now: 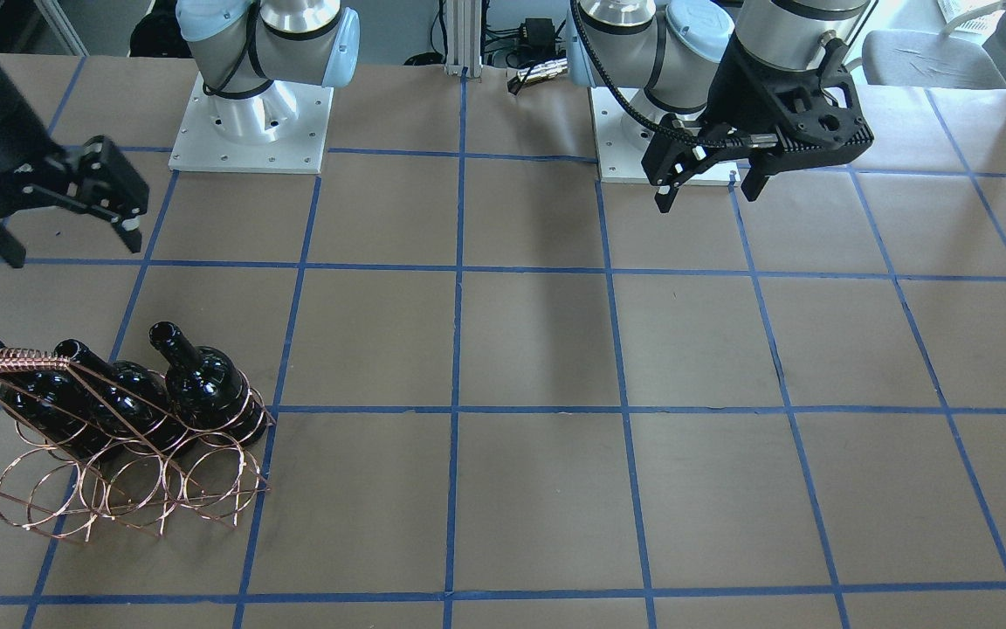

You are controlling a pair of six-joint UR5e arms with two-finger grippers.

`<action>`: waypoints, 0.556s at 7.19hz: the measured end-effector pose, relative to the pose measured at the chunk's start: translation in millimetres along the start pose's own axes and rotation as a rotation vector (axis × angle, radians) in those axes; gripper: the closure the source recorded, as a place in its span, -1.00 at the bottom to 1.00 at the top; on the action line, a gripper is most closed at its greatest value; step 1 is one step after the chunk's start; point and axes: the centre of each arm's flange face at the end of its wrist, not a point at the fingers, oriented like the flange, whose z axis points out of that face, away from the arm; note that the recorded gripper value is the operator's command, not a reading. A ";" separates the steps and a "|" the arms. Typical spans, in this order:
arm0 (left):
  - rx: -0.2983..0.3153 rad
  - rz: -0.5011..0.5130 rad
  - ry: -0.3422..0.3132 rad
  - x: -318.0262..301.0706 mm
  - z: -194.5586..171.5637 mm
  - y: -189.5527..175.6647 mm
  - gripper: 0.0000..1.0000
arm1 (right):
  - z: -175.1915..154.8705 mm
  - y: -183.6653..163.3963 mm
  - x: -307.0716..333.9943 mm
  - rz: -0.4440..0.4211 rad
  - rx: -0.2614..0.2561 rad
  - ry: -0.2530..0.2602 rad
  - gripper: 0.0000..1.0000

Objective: Place wine into wine basket
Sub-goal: 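Open the right gripper and raise it away from the rack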

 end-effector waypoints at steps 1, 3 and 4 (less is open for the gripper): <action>0.002 0.000 -0.001 -0.4 -0.3 -0.3 -1.00 | -1.0 10.7 -41.8 0.041 -0.016 -0.001 -1.00; 0.004 0.000 -0.001 -0.6 -0.6 -0.5 -1.00 | 12.9 22.2 -77.6 0.104 -0.050 0.013 -1.00; 0.005 -0.001 -0.001 -0.6 -0.6 -0.6 -1.00 | 18.1 23.5 -79.4 0.112 -0.059 0.017 -1.00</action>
